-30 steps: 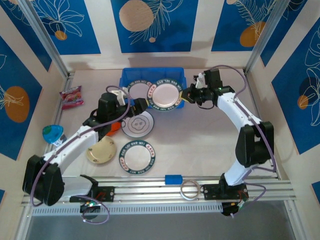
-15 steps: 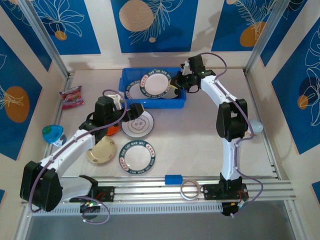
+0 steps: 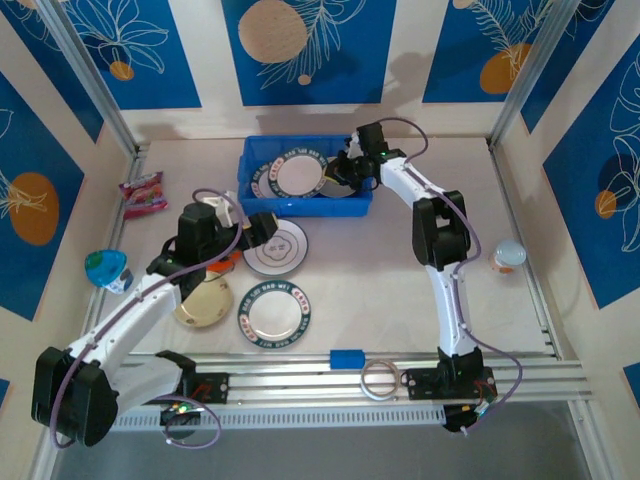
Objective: Place the plates into the plastic bin on the countertop
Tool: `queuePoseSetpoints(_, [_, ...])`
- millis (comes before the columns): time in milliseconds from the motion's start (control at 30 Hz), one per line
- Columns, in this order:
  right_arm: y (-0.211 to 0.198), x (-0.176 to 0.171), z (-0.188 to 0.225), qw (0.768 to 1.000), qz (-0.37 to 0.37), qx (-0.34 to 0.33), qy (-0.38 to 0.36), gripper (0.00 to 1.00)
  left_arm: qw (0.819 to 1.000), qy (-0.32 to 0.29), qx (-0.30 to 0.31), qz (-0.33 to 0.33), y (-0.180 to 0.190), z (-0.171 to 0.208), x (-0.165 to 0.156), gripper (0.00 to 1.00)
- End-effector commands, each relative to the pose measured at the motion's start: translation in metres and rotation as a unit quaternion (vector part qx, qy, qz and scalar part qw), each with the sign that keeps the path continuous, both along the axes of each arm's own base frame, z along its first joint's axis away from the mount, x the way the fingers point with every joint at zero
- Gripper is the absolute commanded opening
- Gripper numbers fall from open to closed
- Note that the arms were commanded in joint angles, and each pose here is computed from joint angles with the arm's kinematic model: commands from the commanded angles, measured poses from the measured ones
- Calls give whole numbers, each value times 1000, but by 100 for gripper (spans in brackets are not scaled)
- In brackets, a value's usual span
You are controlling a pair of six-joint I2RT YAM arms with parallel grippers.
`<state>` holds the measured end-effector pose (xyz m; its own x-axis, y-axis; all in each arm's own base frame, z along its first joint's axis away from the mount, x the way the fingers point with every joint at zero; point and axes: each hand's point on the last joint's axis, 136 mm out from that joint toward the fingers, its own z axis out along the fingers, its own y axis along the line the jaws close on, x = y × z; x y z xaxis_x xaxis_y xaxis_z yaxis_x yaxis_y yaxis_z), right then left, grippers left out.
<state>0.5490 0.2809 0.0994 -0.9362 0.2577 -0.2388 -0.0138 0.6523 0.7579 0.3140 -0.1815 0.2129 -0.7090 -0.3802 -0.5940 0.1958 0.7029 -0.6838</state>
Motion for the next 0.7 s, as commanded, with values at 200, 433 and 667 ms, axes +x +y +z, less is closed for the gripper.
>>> queuePoseSetpoints(200, [50,9,-5,999,26,35,2,0,1000,18,5,3,5,-13,-5,95])
queuePoseSetpoints(433, [62,13,-11,999,29,25,10,0,1000,22,20,7,9,-17,-7,95])
queuePoseSetpoints(667, [70,9,-18,999,35,1,15,5,999,24,23,9,10,-20,-6,95])
